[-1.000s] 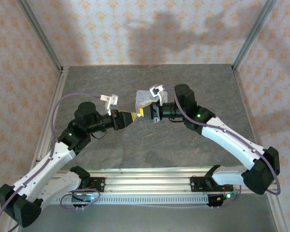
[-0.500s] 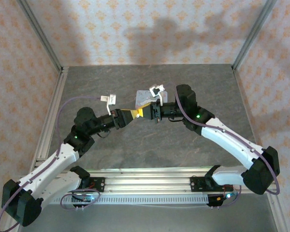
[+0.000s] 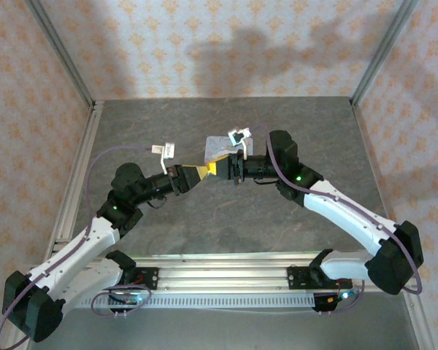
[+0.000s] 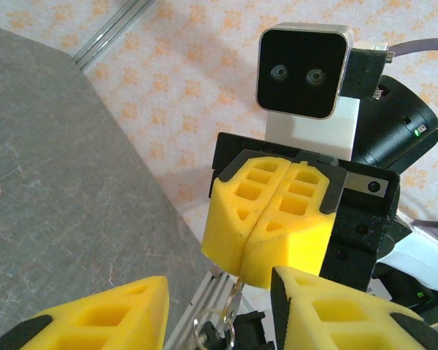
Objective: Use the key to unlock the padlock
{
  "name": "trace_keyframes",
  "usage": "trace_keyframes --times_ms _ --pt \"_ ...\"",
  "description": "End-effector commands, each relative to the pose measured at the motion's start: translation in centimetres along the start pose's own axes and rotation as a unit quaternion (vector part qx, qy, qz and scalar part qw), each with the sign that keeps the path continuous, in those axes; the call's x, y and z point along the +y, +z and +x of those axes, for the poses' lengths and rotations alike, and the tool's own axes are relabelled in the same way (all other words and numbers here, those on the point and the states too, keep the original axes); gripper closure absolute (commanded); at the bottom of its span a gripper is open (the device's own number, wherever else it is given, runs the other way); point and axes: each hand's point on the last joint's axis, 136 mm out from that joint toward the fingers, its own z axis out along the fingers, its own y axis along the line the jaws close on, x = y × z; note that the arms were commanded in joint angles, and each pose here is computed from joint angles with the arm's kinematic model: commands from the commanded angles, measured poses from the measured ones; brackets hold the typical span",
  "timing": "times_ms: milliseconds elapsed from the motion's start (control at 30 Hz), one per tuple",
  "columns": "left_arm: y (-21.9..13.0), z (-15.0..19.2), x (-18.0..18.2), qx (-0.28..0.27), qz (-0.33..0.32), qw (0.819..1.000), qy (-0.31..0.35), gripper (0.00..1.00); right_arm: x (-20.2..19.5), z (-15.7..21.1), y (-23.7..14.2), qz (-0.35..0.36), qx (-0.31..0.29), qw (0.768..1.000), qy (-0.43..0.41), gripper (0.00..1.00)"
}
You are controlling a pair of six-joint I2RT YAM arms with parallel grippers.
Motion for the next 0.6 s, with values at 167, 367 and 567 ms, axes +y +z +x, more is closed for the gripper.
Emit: trace_keyframes --times_ms 167,367,567 --pt "-0.48 0.32 -1.32 0.003 0.026 1.000 0.016 0.60 1.46 -1.70 -0.78 -0.011 -0.034 0.999 -0.027 1.00" --pt "-0.22 0.04 -1.78 0.007 0.033 0.999 0.018 0.64 1.28 -1.63 -0.65 -0.011 -0.034 0.999 -0.023 1.00" --pt "0.09 0.07 -2.05 0.013 0.037 0.999 0.021 0.66 1.15 -1.62 -0.68 -0.007 -0.036 0.999 -0.024 1.00"
